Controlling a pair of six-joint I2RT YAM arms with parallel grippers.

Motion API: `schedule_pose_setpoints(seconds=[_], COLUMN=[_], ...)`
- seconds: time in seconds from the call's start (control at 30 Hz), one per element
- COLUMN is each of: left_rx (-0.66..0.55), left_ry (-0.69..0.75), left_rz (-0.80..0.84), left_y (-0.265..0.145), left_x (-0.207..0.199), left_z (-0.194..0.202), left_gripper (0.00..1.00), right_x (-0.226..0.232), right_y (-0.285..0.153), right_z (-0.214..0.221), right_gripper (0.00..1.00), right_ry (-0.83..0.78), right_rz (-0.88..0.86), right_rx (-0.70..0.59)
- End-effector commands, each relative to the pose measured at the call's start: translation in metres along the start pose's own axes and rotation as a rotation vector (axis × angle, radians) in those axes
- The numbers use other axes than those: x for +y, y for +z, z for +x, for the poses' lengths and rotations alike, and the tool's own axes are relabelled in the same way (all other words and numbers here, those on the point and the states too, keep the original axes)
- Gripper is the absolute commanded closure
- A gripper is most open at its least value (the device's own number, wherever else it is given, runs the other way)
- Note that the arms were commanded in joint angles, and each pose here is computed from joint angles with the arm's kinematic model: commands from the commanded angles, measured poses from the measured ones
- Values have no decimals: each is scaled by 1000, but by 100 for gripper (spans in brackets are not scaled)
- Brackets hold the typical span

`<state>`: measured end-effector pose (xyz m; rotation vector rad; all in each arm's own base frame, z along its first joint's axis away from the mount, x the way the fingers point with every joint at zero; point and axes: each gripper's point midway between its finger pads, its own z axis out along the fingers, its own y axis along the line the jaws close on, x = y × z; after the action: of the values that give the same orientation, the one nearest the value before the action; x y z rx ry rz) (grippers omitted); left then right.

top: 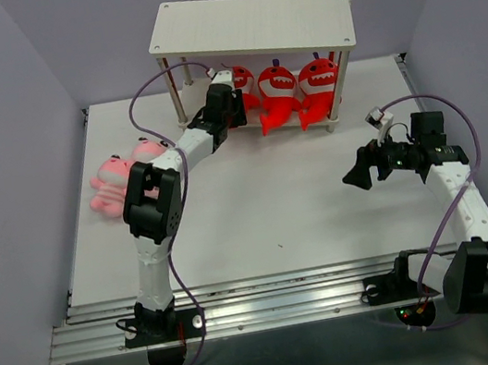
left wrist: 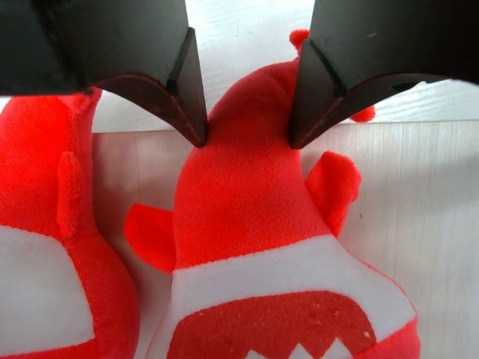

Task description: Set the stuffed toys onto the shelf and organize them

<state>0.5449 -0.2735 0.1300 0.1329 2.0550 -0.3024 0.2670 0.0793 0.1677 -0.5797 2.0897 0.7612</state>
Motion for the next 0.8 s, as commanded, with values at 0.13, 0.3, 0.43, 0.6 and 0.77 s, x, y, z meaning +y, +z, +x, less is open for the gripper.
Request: schedule_pose_setpoints(seconds=[0.13,0.3,0.43,0.6,0.77], left_rx=[-137,-163,-165,-181,-203], left_ry=[-22,-22,-17,-14,-2], left_rz=[26,44,44,85,124], left_y=[-42,-55,-60,-81,-114], left_x=[-8,-10,-9,-14,-15], left_z=[-65,-76,-78,-84,-86], left_gripper=[32,29,18,18,18], right_x=[-10,-10,-10,-9,-9], right_y=[-1,-1,-1,-1,-2], right_z=[-7,-7,-7,-7,-6], right_gripper=[0,0,0,0,0], right_ry=[-44,-44,-46,-49,-51], right_rz=[25,25,27,27,27], right_rx=[-28,-28,-28,-29,-29])
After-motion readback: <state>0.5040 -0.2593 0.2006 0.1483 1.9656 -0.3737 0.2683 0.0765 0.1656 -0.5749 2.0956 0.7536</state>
